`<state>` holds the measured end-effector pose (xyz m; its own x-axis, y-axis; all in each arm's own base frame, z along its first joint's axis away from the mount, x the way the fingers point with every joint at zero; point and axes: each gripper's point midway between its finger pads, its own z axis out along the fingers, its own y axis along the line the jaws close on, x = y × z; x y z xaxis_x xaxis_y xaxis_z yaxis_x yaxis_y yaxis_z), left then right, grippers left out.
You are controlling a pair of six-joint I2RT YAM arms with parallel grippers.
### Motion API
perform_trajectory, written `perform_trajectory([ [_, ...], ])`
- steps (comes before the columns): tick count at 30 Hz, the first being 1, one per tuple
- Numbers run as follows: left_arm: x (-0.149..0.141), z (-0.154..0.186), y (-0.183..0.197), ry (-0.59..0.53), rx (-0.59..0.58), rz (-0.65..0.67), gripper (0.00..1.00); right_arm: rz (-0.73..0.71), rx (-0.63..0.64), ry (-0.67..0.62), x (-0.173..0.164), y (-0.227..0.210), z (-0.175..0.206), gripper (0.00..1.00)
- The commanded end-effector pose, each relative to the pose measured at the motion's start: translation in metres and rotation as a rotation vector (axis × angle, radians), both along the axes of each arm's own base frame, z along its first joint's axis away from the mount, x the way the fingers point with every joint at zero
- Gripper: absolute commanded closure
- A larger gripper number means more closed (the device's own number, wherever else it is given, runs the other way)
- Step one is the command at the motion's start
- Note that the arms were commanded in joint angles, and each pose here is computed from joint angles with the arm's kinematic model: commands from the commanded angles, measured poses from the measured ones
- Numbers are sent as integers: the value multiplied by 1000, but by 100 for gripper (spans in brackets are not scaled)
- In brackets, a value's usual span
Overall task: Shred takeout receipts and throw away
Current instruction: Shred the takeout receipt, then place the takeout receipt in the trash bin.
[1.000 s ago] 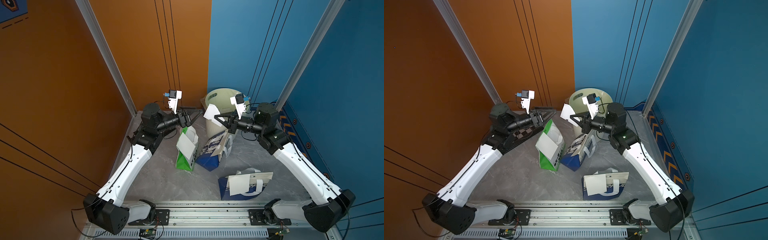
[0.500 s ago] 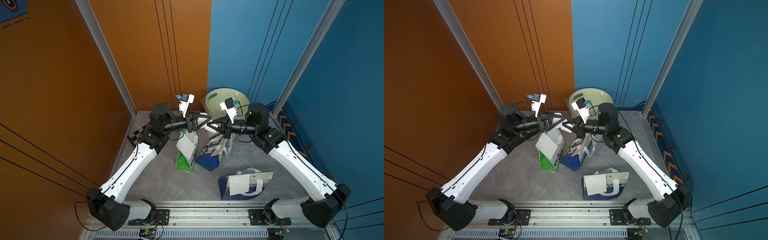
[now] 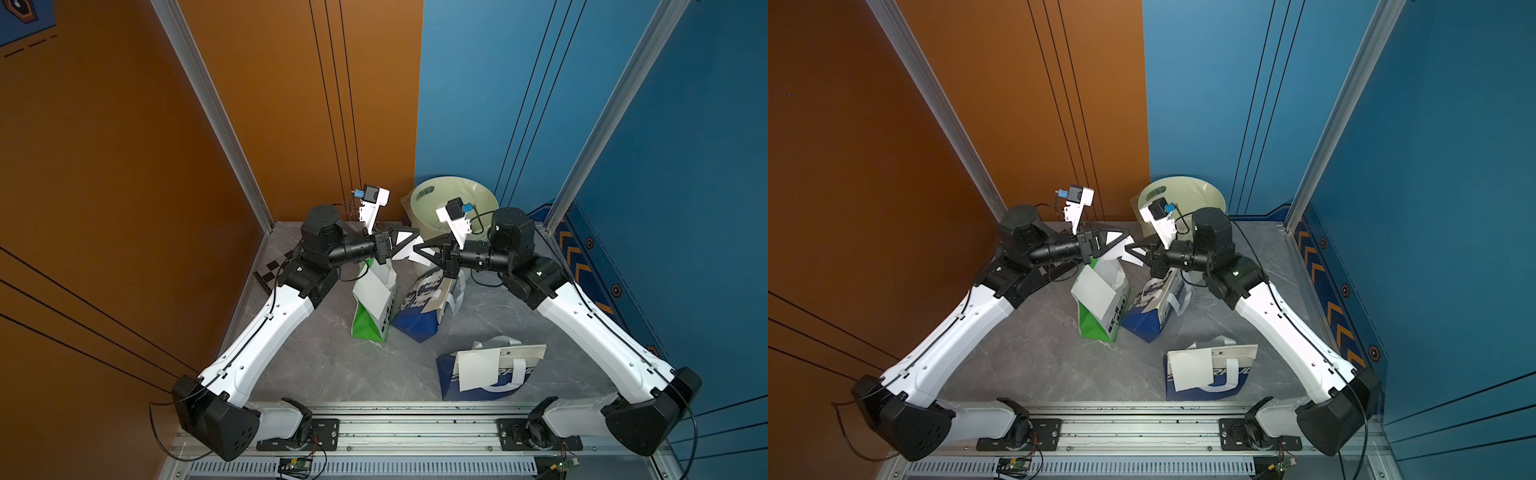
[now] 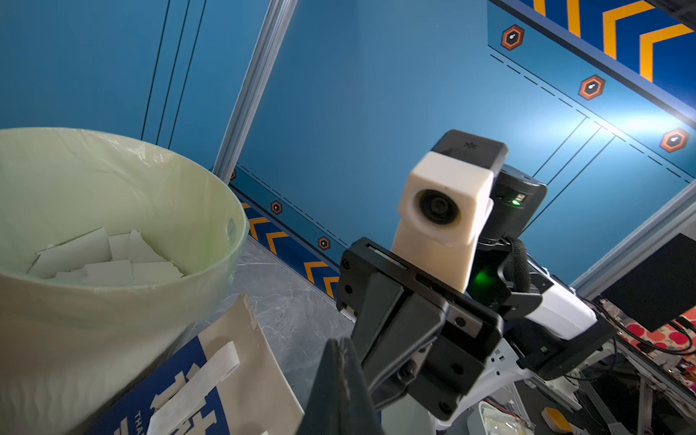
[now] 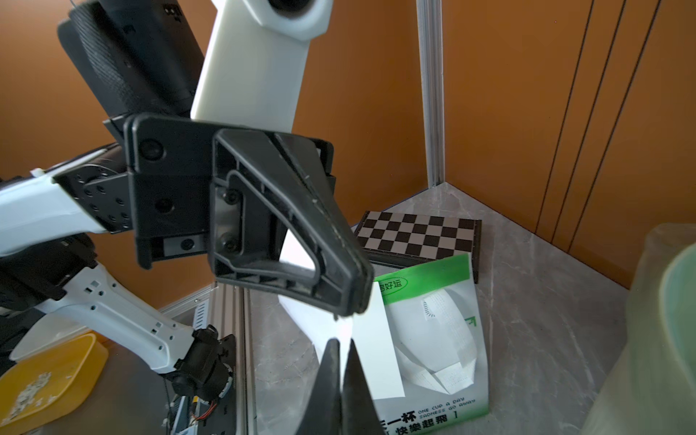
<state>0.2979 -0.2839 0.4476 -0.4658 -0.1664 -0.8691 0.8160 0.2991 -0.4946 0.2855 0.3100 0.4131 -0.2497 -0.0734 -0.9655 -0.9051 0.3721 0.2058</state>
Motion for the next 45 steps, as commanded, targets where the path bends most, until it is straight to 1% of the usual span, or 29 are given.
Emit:
perform_trajectory([
  [1,16,-11,10,2,128,180,100,-148,-79,-194,6,-18,14,100],
  [3,25,-22,16,22,179,272,100,-199,-107,-251,11,-22,15,100],
  [6,38,-33,26,59,191,373,100,-232,-127,-342,9,-25,16,100],
  [9,46,-39,32,91,193,435,100,-199,-136,-427,-4,-22,17,100],
  [11,52,-42,36,100,196,469,100,-155,-121,-473,-16,-20,18,100],
  [14,58,-41,43,99,196,509,100,-87,-60,-508,-35,-20,23,100],
  [15,59,-41,45,101,195,520,100,-81,-32,-507,-38,-22,27,100],
  [17,61,-38,47,97,189,529,100,-113,11,-485,-33,-28,34,100],
  [20,60,-33,44,85,167,509,100,-289,43,-404,5,-47,40,100],
  [22,58,-25,40,68,127,481,100,-435,57,-318,42,-65,41,100],
  [26,48,-7,31,23,19,410,100,-577,52,-147,105,-84,25,100],
  [28,47,-4,32,24,5,406,100,-660,27,-77,136,-96,13,100],
  [31,46,-2,33,22,0,408,100,-751,-19,-21,171,-109,-1,100],
  [35,46,-2,34,25,-1,406,100,-812,-107,54,198,-117,-21,93],
  [37,46,-4,34,29,0,408,100,-828,-159,91,206,-119,-38,86],
  [38,47,-4,34,31,0,408,100,-833,-157,82,208,-119,-31,83],
  [40,49,-5,34,38,-1,410,100,-841,-184,93,210,-121,-37,75],
  [41,50,-6,34,41,-1,410,100,-843,-192,94,210,-121,-39,73],
  [43,50,-6,33,46,-5,408,100,-848,-197,93,209,-123,-38,67],
  [45,52,-7,33,52,-11,405,100,-847,-198,89,206,-124,-36,63],
])
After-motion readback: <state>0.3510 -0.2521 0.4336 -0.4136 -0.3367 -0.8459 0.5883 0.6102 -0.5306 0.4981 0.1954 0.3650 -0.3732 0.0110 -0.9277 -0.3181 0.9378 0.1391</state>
